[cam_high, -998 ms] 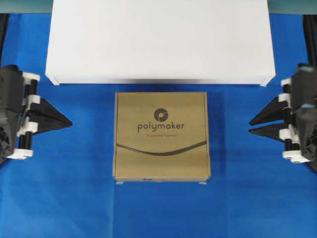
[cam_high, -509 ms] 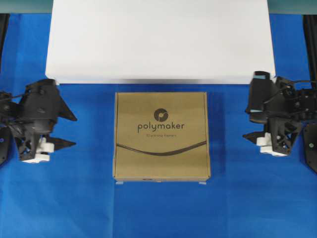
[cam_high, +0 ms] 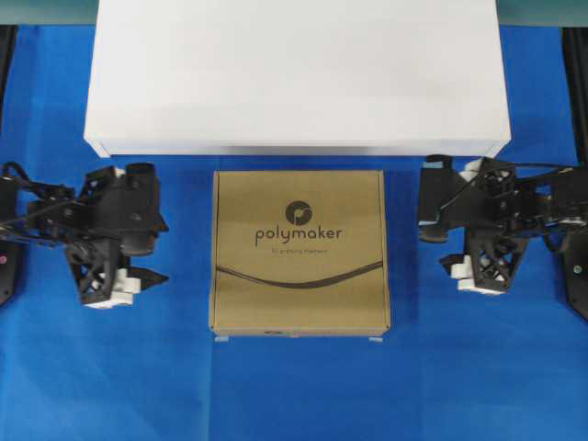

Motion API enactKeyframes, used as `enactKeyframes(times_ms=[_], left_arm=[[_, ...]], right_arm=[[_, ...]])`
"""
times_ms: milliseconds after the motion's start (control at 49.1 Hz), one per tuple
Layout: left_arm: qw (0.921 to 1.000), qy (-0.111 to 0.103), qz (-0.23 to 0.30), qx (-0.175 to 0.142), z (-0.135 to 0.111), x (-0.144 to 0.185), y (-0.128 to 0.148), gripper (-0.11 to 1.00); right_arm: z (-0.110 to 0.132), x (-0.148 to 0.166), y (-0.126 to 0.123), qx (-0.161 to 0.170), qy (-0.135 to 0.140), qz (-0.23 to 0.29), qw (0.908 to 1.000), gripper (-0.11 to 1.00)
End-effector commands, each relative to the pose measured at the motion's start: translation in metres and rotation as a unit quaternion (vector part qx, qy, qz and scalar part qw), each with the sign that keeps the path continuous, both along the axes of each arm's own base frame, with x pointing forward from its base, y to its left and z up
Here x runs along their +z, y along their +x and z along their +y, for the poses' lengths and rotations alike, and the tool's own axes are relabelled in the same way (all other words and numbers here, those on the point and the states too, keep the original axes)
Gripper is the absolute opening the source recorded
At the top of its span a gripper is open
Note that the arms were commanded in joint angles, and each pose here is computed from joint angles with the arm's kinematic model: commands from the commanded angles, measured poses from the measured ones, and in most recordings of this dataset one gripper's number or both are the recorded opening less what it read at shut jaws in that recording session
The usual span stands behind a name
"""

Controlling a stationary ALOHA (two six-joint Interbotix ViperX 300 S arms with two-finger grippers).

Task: Place the cardboard box on the stand after clamping it between your arms.
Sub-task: 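Move both grippers inward toward the left and right sides of the box, then press both grippers against the box sides to clamp it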

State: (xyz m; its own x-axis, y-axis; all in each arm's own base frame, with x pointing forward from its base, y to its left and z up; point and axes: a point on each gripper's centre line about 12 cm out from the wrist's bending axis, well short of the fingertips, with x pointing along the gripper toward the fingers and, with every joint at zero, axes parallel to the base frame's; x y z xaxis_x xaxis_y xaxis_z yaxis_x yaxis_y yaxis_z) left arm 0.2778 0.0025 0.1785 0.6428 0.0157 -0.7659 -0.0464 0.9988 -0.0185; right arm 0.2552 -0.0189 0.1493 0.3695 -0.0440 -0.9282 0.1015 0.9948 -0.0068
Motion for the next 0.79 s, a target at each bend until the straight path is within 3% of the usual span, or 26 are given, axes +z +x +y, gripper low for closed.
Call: enactKeyframes(times_ms=[0,774], left_arm=[[1.0,0.001,-0.007,0.002,0.002,-0.001,0.01,0.85],[0.9999,0.01,-0.007,0.0,0.012,-0.046,0.06,0.85]], right_arm=[[0.0,0.004,0.015,0.01,-0.005,-0.026,0.9996,0.98],[0.004,-0.033,0.075,0.044,-0.013,-0.055,0.9974,0.98]])
